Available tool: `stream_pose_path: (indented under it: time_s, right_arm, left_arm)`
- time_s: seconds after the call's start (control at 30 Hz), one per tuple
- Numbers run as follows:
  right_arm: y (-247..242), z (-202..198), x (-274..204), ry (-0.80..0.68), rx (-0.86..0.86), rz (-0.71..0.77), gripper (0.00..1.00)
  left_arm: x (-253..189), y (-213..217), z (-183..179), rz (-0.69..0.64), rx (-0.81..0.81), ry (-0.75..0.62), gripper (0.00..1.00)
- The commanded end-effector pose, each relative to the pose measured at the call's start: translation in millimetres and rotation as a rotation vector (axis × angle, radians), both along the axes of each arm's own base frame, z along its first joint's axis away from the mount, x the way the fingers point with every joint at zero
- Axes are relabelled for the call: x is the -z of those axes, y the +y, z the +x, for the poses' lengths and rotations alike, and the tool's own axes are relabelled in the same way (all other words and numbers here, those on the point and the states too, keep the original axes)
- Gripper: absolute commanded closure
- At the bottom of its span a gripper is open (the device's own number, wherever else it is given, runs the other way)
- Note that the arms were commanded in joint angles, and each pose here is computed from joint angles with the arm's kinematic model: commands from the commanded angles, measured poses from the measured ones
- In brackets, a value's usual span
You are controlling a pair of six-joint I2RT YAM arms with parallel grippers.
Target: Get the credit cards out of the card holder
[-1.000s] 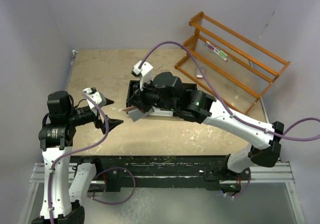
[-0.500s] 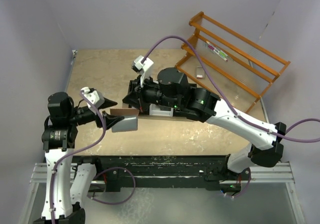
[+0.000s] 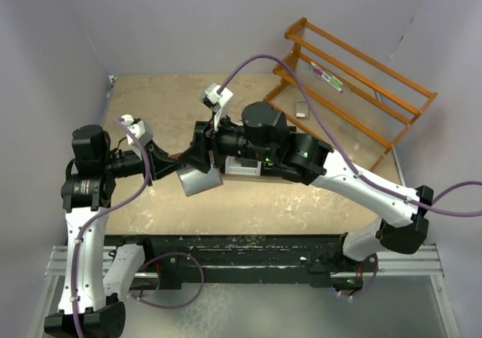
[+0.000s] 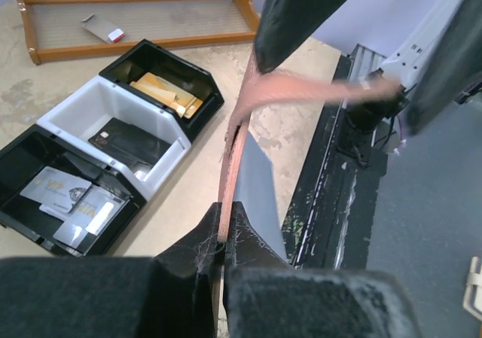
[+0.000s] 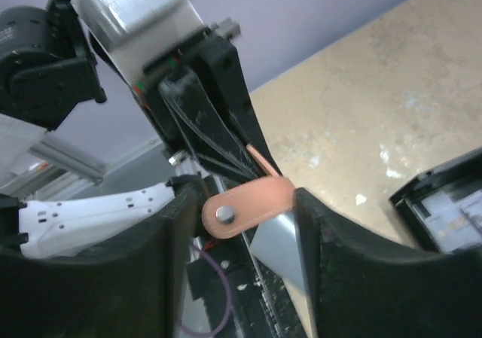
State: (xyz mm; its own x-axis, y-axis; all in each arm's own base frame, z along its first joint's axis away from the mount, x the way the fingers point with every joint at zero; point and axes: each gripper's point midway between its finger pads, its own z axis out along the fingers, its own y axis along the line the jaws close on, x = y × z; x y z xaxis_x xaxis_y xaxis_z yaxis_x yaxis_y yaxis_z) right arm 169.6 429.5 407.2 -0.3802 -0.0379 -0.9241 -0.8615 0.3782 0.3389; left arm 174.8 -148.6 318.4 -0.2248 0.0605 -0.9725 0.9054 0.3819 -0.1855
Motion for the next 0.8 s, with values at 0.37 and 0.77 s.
stream_pose_path:
  time_s: [0.37,0.77]
  right_arm:
    - [-92.8,-3.2,24.3,0.040,-0.127,0.106,0.00]
    - [-88.5,-22.6,51.9,0.081,-0.250,0.152,0.07]
  left_arm:
    - [-94.3,-15.6,-23.3,-0.206,0.132,0.142,1.00]
    - [-117.6,-17.7,-38.3,-0.227,0.161,0.165,1.00]
